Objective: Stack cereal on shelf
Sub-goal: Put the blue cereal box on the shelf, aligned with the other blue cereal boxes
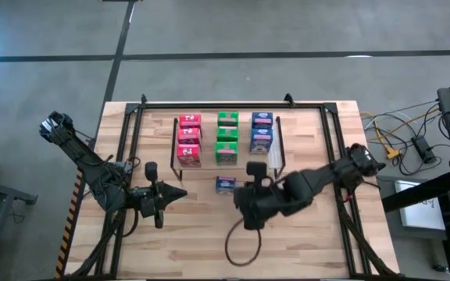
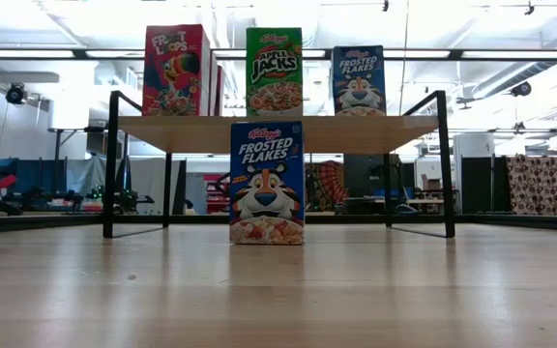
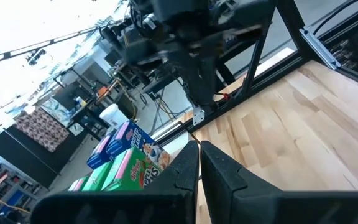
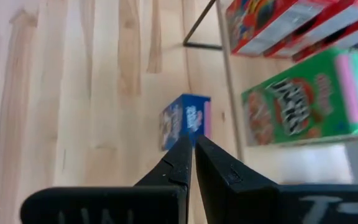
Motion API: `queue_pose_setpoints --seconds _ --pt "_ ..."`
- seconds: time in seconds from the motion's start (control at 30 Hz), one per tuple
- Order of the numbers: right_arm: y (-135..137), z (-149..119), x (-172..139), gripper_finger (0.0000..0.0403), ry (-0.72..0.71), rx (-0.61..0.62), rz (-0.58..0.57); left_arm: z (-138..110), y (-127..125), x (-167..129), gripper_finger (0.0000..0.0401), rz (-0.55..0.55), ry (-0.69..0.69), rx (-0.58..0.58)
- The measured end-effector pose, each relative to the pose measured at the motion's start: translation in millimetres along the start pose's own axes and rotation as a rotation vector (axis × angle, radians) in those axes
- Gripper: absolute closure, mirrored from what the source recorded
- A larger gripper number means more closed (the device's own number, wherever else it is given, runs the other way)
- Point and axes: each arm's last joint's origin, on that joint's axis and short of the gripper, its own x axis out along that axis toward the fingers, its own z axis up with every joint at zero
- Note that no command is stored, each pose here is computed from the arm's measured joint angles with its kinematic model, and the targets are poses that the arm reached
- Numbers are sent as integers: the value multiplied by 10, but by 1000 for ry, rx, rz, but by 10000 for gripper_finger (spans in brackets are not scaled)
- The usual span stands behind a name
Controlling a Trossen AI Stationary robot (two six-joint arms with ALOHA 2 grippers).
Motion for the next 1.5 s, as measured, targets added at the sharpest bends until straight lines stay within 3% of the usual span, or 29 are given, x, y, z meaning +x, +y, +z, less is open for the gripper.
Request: queue_pose_setpoints --seconds 0.33,0.7,1.13,1.3,1.5 --pt "379 -308 132 390 22 -10 2 -1 -1 0 401 0 0 -9" --pt "263 -802 95 390 -134 63 29 -1 -1 0 401 -1 0 -24" --pt "387 -1377 643 390 -278 105 41 -21 -86 52 401 -9 19 -93" --pt "408 -1491 790 390 -371 117 55 -86 -229 124 401 -30 68 -119" --pt "365 -1535 893 390 -494 119 51 -167 -436 237 401 -51 118 -58"
